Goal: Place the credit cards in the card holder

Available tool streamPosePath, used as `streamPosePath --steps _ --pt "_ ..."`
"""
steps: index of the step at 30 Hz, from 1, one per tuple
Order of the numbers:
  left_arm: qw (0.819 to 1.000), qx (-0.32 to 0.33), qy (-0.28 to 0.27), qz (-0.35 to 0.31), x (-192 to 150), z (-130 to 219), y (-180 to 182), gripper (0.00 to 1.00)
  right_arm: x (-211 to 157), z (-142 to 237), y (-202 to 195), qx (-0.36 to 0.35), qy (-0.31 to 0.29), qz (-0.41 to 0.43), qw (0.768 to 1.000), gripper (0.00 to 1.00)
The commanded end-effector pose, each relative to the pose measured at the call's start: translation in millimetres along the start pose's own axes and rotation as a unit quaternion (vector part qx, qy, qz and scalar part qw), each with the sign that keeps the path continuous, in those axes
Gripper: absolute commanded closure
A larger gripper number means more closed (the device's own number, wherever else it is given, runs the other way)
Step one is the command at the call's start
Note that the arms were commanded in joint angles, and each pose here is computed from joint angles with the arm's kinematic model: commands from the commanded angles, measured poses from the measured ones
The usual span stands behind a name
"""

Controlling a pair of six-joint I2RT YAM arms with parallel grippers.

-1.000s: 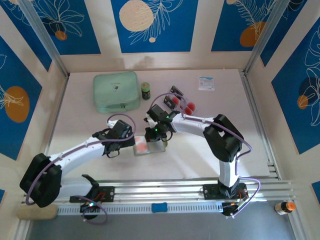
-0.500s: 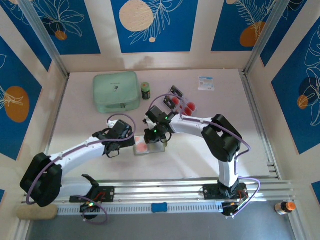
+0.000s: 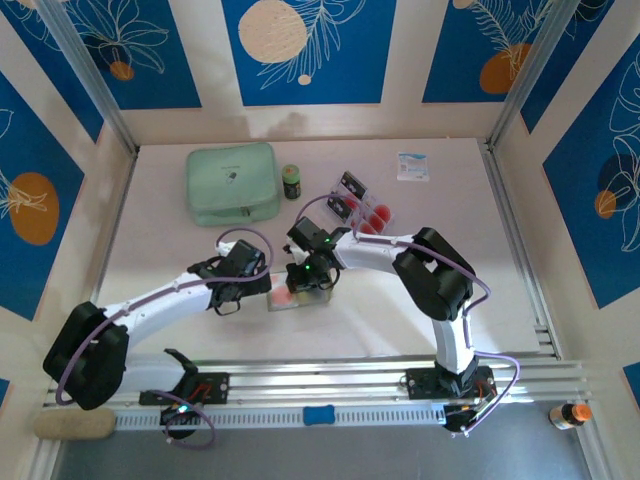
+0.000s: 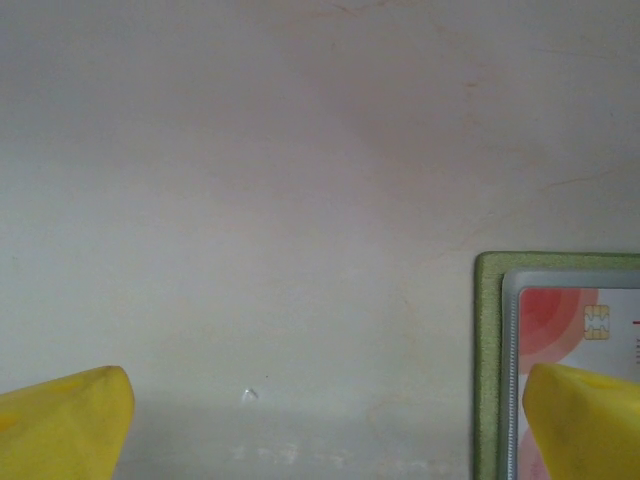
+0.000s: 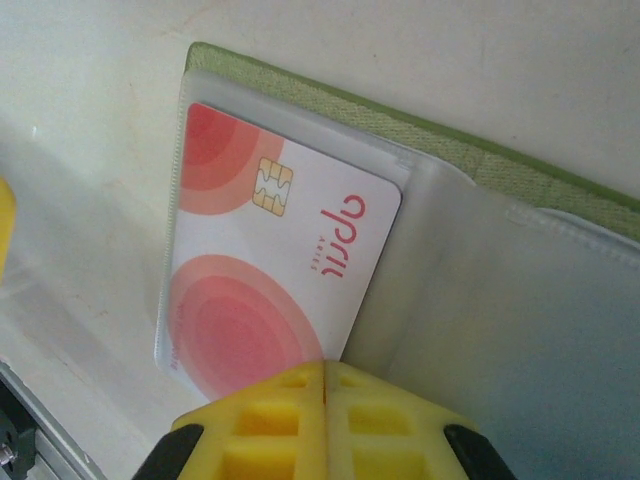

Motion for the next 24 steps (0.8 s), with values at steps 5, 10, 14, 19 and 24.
streamPosePath --steps 5,10,14,19,24 --pt "1.000 -0.024 0.004 -0.004 7 -1 -12 0.00 11 45 15 0.026 -0.040 0.000 0.999 1.00" --pt "0.999 -0.045 0.008 -0.017 12 0 -24 0.00 16 66 4 0.013 -0.068 -0.012 0.998 1.00" --pt "0.998 -0.059 0.011 -0.020 16 0 -33 0.00 21 77 -10 0.000 -0.083 -0.028 0.996 1.00" --pt "0.997 -0.074 0.010 -0.024 23 4 -44 0.00 28 85 -24 -0.001 -0.090 -0.038 0.995 1.00" --pt "0.995 -0.089 0.010 -0.035 27 7 -58 0.00 30 92 -35 -0.017 -0.108 -0.042 0.993 1.00"
Point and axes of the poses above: each hand's point on the last joint's axis, 136 mm out from that joint toward the fingers, its own z axis back along the fingers, its own y axis along the line the jaws close on, x = y × z, the point moved 4 cm from there along z, back along the fingers, and after that the axes turned 3 degrees about z, right-handed, at the moved point
